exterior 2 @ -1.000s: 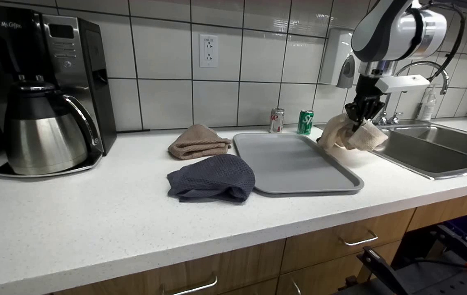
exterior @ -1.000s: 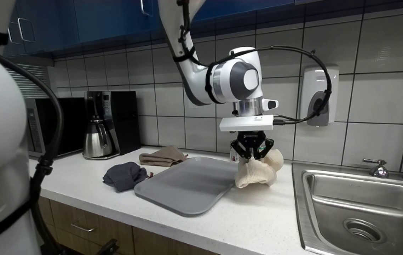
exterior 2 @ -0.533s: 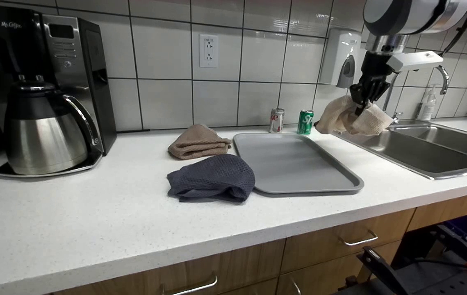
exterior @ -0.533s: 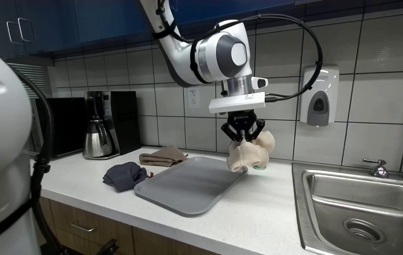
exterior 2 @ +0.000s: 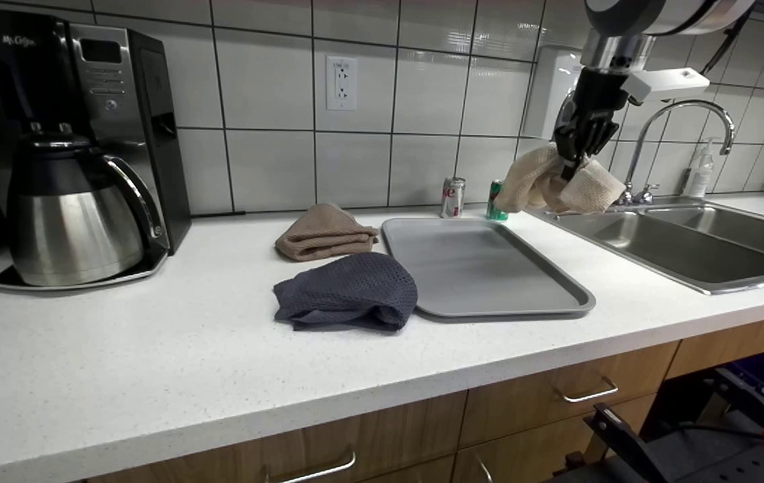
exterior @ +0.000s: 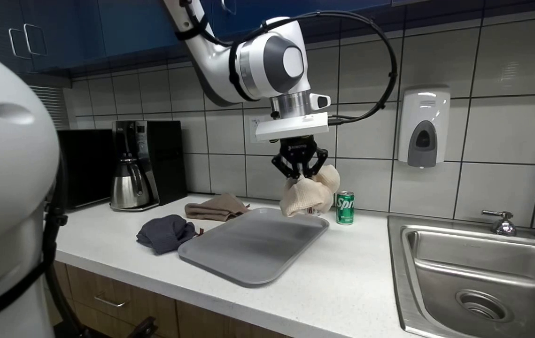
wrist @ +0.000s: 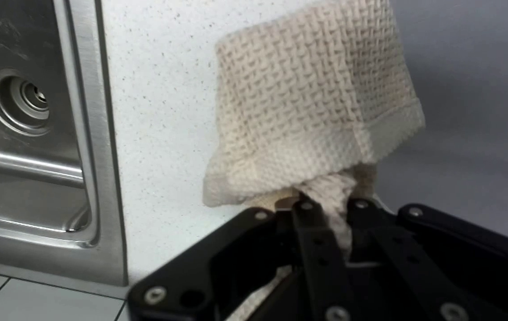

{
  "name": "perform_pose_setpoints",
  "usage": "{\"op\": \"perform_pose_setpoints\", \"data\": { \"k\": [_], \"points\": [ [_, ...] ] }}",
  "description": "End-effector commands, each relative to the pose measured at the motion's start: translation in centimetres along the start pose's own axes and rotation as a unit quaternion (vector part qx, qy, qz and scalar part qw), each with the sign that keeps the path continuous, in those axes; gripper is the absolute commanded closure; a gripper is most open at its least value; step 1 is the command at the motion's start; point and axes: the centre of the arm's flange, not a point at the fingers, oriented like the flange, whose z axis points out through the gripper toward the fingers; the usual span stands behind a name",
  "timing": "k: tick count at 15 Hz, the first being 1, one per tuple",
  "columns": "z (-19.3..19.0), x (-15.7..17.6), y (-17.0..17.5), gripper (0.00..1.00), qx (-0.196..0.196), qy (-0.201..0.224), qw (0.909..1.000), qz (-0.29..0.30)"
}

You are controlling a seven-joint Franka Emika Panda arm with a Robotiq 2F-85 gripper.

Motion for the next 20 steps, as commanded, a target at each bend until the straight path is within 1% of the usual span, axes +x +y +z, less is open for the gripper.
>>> {"op": "perform_pose_setpoints", "data": {
  "k": [1, 5, 10, 14, 20],
  "points": [
    [0.3, 0.9, -1.3, 0.98, 0.002, -0.005, 0.9998, -0.020],
    [2.2, 2.1, -2.3, 0.98, 0.002, -0.012, 0.9995, -0.028],
    [5.7, 2.9, -2.6, 0.98, 0.002, -0.031, 0.9993, -0.023],
    [7.8, 3.9, -3.3, 0.98, -0.011, -0.046, 0.9985, -0.028],
    [9.6, 5.3, -4.7, 0.98, -0.020, -0.057, 0.9974, -0.039]
  ]
}}
